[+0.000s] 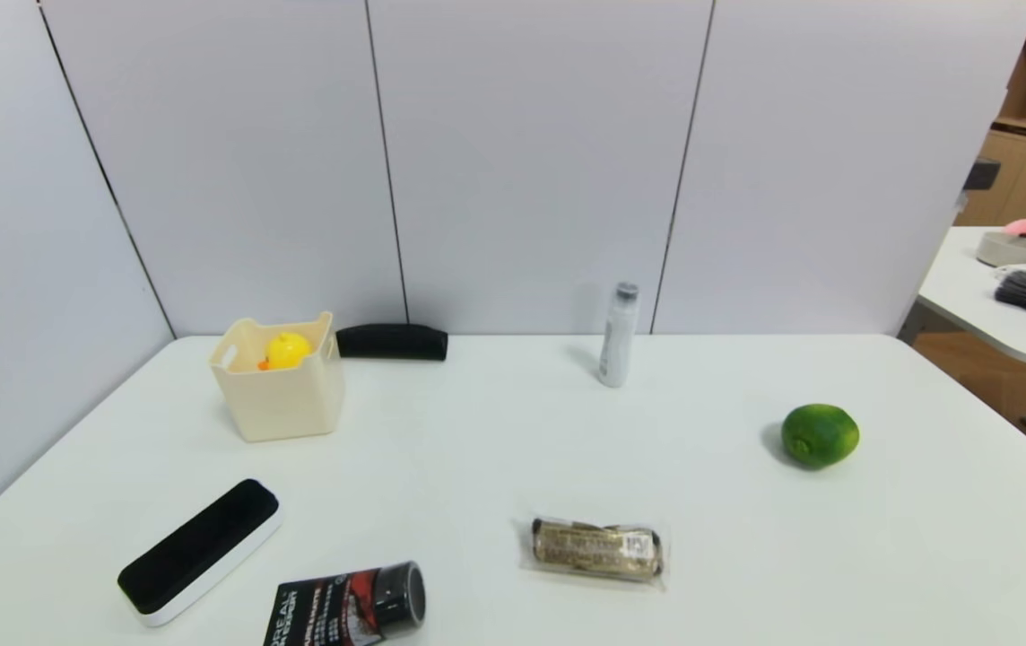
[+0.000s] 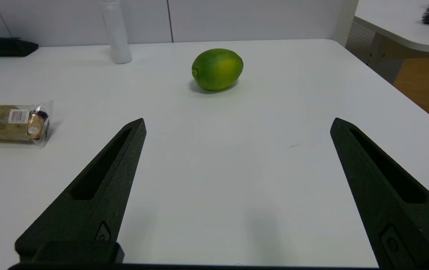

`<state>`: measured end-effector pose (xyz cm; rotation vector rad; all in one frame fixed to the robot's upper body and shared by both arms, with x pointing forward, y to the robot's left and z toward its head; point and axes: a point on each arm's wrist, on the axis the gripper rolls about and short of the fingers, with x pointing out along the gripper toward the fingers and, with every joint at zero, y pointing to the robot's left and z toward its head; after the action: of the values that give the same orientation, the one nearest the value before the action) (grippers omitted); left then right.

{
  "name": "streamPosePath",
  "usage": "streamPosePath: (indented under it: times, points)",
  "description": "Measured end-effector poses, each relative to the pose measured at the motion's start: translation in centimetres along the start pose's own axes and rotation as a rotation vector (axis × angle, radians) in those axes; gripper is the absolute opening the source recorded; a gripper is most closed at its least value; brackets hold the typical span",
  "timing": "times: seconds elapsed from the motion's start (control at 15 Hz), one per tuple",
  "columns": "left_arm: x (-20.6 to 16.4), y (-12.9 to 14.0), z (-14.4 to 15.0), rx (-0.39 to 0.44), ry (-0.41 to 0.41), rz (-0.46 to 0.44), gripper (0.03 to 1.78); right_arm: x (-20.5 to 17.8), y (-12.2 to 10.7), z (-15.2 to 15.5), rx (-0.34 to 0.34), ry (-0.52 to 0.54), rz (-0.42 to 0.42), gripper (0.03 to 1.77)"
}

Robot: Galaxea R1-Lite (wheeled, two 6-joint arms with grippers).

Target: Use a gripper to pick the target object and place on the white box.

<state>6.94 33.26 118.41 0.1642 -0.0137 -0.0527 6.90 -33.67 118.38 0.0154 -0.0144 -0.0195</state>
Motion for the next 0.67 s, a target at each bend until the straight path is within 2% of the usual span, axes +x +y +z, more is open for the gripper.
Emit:
streamPosePath:
  times: [0.2, 0.53, 0.67]
  points:
    - [-0.02, 0.00, -0.03, -0.016, -0.001, 0.004, 1.69, 0.00, 0.00, 0.00, 0.000, 0.000, 0.000, 1.70]
    - [-0.03, 0.15, -0.08, -0.212, 0.003, 0.073, 1.69, 0.00, 0.00, 0.00, 0.000, 0.000, 0.000, 1.70]
    - [-0.03, 0.16, -0.07, -0.218, 0.002, 0.076, 1.69, 0.00, 0.00, 0.00, 0.000, 0.000, 0.000, 1.70]
